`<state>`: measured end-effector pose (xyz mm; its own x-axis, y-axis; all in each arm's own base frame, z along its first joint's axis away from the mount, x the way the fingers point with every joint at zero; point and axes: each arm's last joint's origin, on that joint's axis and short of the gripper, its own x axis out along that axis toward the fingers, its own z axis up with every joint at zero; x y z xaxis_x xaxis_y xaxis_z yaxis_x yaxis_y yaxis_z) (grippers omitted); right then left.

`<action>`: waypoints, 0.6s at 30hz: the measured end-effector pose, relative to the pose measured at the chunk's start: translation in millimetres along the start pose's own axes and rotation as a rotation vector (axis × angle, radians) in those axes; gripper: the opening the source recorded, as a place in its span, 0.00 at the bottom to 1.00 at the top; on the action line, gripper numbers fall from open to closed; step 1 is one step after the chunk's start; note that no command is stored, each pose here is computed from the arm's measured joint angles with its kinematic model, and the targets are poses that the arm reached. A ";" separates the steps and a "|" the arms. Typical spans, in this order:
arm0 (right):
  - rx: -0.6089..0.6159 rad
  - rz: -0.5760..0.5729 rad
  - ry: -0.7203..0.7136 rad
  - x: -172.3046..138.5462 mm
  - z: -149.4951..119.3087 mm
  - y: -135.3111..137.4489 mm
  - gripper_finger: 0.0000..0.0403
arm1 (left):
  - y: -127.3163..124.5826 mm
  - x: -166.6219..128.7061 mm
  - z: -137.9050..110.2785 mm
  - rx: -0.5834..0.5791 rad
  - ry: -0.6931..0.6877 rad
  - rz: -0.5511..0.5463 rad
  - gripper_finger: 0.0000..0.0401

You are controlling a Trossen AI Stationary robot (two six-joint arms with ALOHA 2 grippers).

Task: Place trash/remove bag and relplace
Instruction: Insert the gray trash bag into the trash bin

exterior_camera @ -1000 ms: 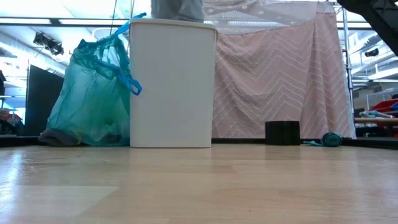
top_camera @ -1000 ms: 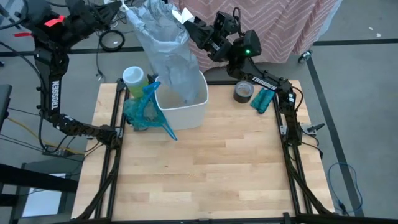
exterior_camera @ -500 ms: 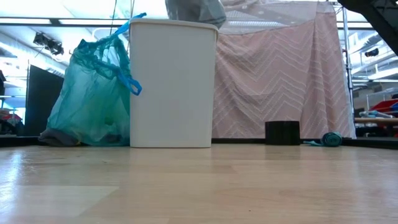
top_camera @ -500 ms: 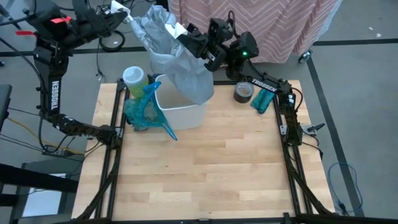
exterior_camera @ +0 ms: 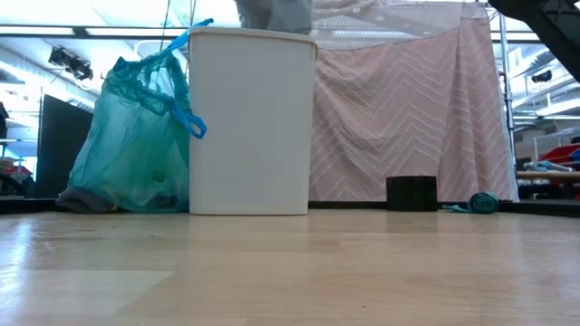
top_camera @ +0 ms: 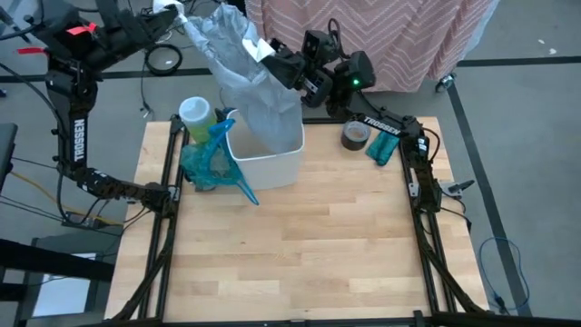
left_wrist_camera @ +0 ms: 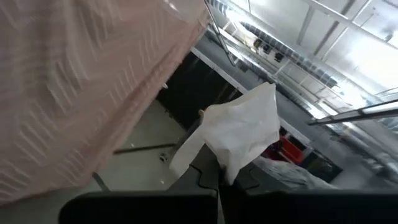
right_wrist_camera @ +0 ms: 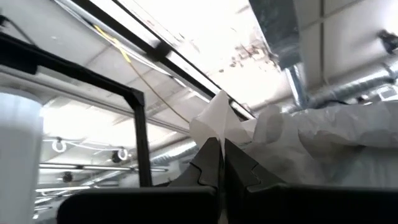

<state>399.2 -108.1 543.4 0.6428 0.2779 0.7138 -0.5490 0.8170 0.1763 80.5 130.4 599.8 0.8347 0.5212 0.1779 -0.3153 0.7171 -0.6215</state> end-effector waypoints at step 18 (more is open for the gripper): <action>0.111 0.001 0.174 -19.9 -24.2 -44.4 0.00 | 12.4 -16.8 -3.6 0.050 0.051 0.152 0.01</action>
<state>423.8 -137.6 504.9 0.7197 0.3691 0.5880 -0.5988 0.7587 0.2566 64.1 128.9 586.3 0.7969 0.6025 0.0453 -0.4610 0.6547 -0.5990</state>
